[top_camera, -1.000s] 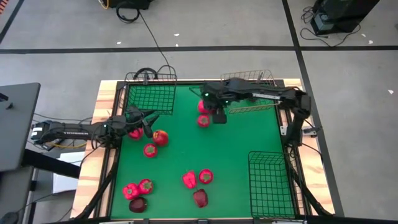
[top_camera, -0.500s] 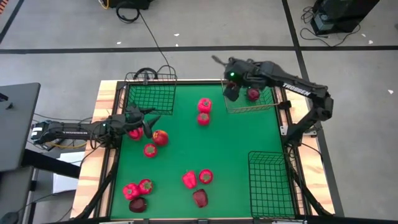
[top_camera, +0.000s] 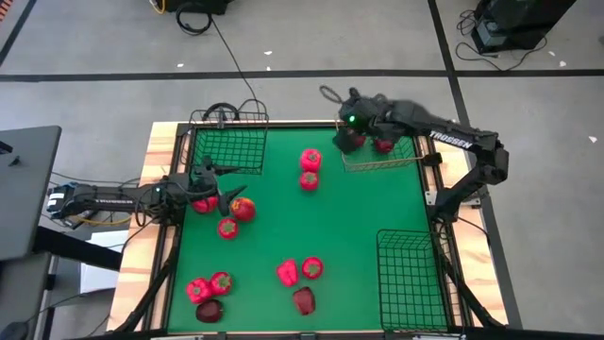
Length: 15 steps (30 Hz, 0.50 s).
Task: Sort produce into baskets
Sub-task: Put the red apple into the gold wire basket
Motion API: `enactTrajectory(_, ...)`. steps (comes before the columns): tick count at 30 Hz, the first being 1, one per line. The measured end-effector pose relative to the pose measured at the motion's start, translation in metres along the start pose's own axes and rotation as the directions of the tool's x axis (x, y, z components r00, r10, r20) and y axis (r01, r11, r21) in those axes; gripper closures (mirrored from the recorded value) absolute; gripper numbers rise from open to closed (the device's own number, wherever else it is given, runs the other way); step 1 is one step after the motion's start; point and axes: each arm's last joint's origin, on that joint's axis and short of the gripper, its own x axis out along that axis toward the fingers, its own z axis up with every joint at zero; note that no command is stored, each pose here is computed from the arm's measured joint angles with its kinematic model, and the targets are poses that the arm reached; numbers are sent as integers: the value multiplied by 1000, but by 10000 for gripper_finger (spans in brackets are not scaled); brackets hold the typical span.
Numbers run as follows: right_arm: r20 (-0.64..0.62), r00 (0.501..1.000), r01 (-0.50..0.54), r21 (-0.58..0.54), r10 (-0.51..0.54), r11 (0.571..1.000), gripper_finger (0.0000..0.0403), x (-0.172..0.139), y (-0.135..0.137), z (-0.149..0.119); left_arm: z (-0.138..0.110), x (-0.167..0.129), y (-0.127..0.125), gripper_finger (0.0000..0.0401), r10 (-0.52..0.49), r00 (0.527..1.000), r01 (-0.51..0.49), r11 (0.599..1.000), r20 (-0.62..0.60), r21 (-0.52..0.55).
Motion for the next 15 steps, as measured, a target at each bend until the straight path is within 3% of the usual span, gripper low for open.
enactTrajectory(5,140,972,-185,-57,191,981,36,21,43,-13,22,-1,0,62,-44,999,44,998,-1,35)
enactTrajectory(9,188,906,-366,-97,379,925,39,36,74,-31,33,-4,0,48,-116,984,120,992,-136,24)
enactTrajectory(11,206,883,-407,-111,421,907,39,40,84,-39,33,-4,-1,43,-124,969,130,991,-215,14)
enactTrajectory(15,257,851,-440,-127,458,889,39,43,99,-50,35,1,-4,32,-173,950,172,985,-261,-25)
